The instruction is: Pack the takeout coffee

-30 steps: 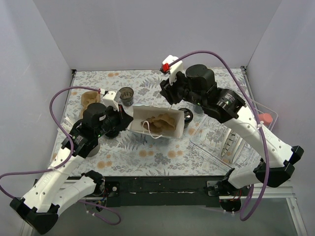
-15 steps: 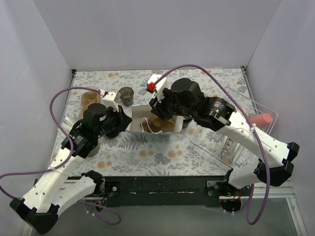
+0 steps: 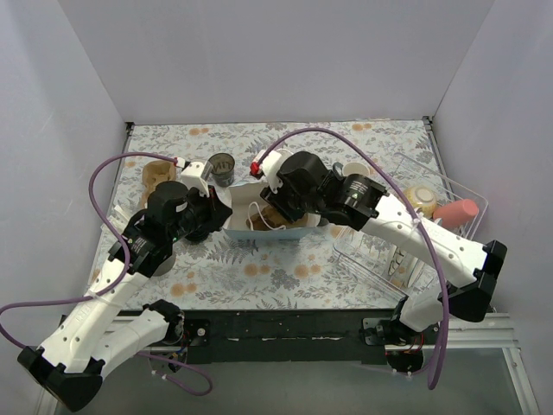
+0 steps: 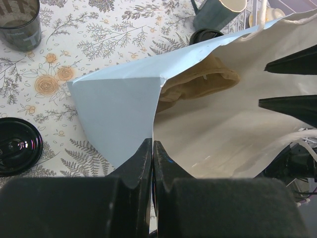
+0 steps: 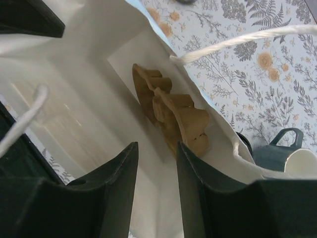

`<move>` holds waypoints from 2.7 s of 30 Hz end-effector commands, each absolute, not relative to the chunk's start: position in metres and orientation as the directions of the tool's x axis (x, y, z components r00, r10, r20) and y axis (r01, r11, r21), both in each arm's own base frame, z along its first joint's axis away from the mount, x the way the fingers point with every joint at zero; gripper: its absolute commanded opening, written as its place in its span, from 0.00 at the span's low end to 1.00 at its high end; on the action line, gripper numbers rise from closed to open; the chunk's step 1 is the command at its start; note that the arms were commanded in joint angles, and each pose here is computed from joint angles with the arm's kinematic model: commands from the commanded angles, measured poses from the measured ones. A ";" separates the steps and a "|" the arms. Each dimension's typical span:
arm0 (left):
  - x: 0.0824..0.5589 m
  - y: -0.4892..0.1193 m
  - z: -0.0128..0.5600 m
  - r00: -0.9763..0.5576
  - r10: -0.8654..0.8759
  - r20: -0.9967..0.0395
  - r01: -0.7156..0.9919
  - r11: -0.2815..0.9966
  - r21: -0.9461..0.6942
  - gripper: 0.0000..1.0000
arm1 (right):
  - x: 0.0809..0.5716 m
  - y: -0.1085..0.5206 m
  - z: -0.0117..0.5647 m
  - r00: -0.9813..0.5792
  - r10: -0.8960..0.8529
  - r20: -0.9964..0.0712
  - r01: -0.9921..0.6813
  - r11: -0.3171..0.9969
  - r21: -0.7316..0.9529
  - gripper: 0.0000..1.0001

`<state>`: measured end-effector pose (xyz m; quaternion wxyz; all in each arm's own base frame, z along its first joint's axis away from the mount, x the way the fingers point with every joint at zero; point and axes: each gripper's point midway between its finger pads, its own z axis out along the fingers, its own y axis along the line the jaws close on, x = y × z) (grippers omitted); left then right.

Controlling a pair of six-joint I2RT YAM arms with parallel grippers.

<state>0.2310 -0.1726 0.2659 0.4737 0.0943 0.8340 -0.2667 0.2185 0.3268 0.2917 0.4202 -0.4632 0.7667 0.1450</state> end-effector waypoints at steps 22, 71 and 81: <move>0.225 -0.172 0.282 -0.512 -0.125 -0.850 0.422 0.825 -0.376 0.00 | 0.257 0.301 0.231 -0.187 -0.652 -0.735 -0.740 0.586 -0.331 0.51; 0.230 -0.151 0.260 -0.578 -0.229 -0.783 0.214 0.883 -0.417 0.00 | 0.251 0.310 0.248 -0.782 -0.250 -0.572 -0.463 0.846 0.264 0.01; 0.227 -0.152 0.255 -0.595 -0.233 -0.769 0.206 0.880 -0.427 0.00 | 0.259 0.300 0.220 -0.818 -0.220 -0.532 -0.376 0.904 0.205 0.04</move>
